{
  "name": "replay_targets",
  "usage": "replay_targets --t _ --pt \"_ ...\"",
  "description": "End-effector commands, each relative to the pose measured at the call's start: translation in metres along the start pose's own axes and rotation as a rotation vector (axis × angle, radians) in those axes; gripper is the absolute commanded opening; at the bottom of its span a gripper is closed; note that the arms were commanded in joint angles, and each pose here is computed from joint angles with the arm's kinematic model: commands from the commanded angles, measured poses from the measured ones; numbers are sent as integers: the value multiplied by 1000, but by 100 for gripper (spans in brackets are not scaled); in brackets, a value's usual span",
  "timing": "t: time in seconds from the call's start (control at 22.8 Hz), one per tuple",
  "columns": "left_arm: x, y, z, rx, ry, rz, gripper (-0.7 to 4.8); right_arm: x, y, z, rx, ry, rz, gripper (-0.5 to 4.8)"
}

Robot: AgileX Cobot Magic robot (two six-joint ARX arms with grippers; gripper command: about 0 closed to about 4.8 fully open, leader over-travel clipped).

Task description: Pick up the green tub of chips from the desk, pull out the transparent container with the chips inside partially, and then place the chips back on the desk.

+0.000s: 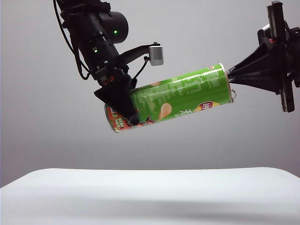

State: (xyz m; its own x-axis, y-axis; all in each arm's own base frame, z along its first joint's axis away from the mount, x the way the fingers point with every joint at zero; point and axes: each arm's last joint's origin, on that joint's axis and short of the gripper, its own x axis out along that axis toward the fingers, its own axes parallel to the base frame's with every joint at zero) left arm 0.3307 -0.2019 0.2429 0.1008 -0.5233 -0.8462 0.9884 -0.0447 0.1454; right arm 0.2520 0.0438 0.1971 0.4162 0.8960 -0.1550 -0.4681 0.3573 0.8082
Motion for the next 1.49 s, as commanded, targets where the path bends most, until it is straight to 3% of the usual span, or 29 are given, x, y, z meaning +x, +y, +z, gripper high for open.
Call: replay_targets --t 0.04,0.18,0.35,0.75,1.1,1.14,1.19,1.23,1.27,1.4,1.49 --pt "-2 -2 3 5 -19 -19 212 0 2 2 -38 -4 11 -7" --pt "-2 -5 -1 -13 68 -16 214 -2 1 3 -49 -11 5 -8" --pt "-5 -7 -7 -45 105 -50 214 -12 -4 7 -43 -48 -23 -8" --pt "-14 -1 -14 -101 94 -9 211 -21 -9 10 -36 -78 -50 -8" --pt "-14 0 -12 -96 44 -22 211 -20 -9 10 -37 -82 -57 -7" --pt "-14 0 -11 -96 37 -22 210 -20 -9 10 -39 -83 -56 4" --pt "-14 0 -11 -96 36 -17 210 -20 -8 10 -48 -84 -55 58" --pt "-14 1 -11 -96 37 -15 210 -20 -8 10 -62 -85 -54 185" --pt "-14 1 -11 -96 39 -14 210 -20 -8 11 -66 -87 -55 242" --pt "-14 3 -14 -99 65 8 209 -20 -7 12 -85 -93 -51 285" --pt "-13 5 -16 -98 102 46 209 -21 -5 14 -119 -96 -28 343"
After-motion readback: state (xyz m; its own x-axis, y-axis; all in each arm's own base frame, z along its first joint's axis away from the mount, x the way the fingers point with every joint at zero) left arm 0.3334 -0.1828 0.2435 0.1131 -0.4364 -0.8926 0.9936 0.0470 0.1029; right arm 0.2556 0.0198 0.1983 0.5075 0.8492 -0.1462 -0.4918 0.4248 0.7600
